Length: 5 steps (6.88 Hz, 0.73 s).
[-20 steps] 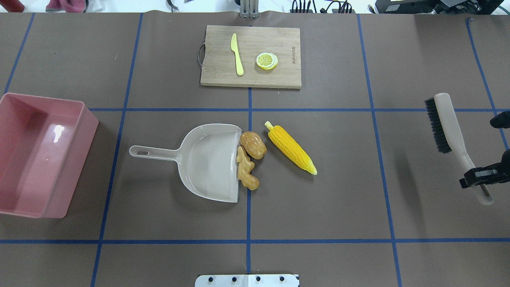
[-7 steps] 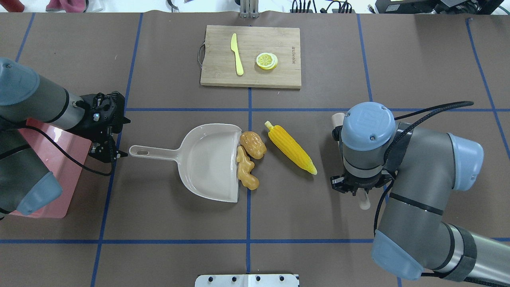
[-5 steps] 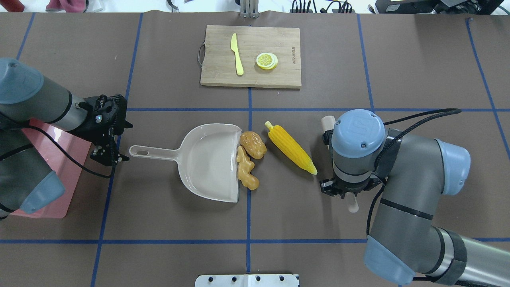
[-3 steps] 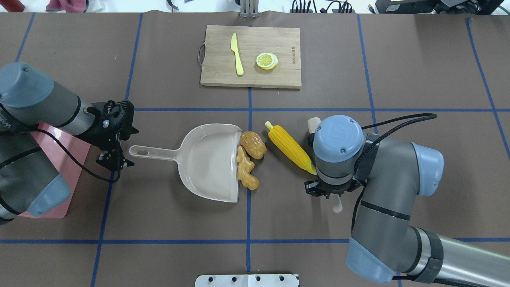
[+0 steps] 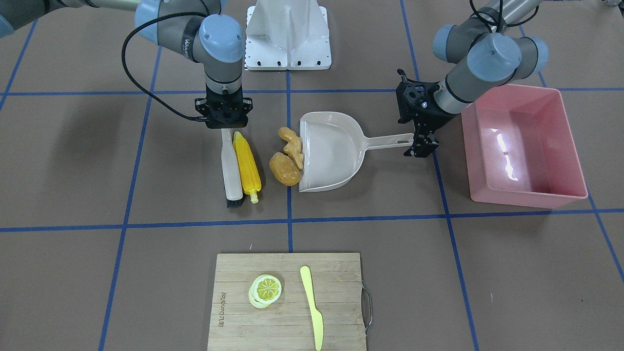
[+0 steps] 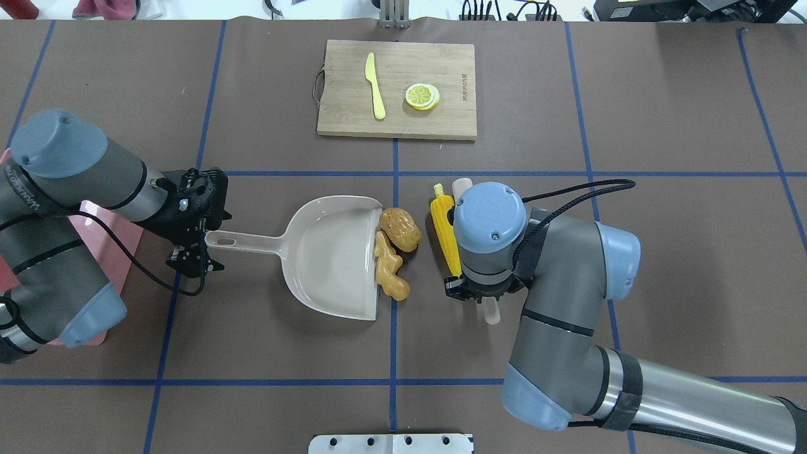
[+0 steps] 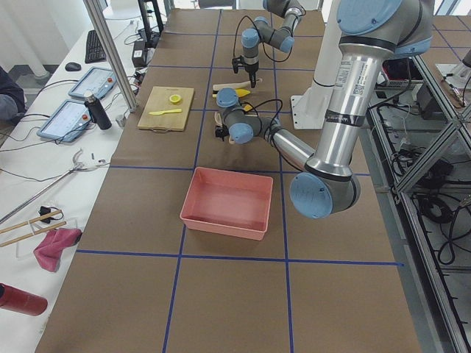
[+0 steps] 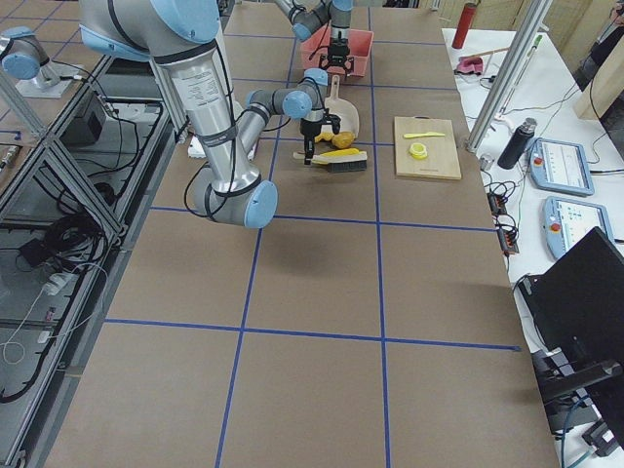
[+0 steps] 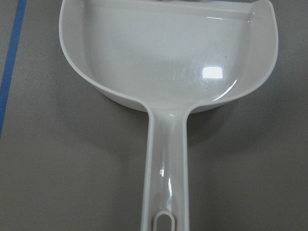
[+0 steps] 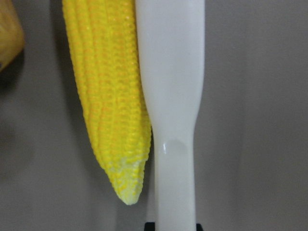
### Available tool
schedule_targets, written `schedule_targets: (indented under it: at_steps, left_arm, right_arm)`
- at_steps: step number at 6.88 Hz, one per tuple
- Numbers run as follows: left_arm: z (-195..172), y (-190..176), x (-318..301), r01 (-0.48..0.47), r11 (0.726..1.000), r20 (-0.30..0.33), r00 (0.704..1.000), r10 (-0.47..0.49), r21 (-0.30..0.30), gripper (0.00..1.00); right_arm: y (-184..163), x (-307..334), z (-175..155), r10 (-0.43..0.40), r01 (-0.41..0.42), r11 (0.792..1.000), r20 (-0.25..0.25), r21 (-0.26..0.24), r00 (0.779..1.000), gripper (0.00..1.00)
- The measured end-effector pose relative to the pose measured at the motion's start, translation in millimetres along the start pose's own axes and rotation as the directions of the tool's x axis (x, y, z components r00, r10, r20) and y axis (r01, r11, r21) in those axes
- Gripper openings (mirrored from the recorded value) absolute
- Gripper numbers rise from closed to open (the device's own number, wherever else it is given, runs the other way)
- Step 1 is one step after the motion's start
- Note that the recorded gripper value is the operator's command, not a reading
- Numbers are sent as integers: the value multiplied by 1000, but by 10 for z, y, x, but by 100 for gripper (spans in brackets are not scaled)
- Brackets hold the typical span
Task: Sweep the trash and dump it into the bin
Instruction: 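Sweep the yellow corn cob into the dustpan with the right-held brush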
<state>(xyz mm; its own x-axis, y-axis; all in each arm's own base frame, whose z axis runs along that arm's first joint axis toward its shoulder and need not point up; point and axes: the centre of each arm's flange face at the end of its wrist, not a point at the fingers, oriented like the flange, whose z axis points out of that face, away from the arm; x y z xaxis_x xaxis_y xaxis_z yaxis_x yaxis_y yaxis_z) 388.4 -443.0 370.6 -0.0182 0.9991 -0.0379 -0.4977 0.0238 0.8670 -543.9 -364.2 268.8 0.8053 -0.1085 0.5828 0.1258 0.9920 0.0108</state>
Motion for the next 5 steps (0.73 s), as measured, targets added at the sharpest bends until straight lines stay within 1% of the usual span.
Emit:
schedule_targets:
  at_steps: [1, 2, 3, 4, 5]
  left_arm:
    - [60, 12, 8, -2, 1000, -7, 1000, 2, -5, 97]
    - [90, 18, 15, -4, 1000, -12, 1000, 4, -7, 84]
    - [102, 13, 21, -7, 1000, -13, 1000, 7, -3, 69]
    - [100, -2, 20, -14, 1000, -10, 1000, 14, 7, 58]
    - [105, -18, 16, -22, 1000, -6, 1000, 22, 14, 53]
  right_arm:
    - [-58, -214, 59, 20, -20, 1000, 41, 13, 999, 0]
    - [-76, -428, 81, 36, -37, 999, 75, 17, 997, 0]
    - [-47, -615, 38, 45, -46, 999, 106, 8, 993, 0]
    - [13, -789, -52, 58, -58, 998, 140, -9, 988, 0]
    - [106, -958, -127, 75, -72, 997, 174, -27, 982, 0]
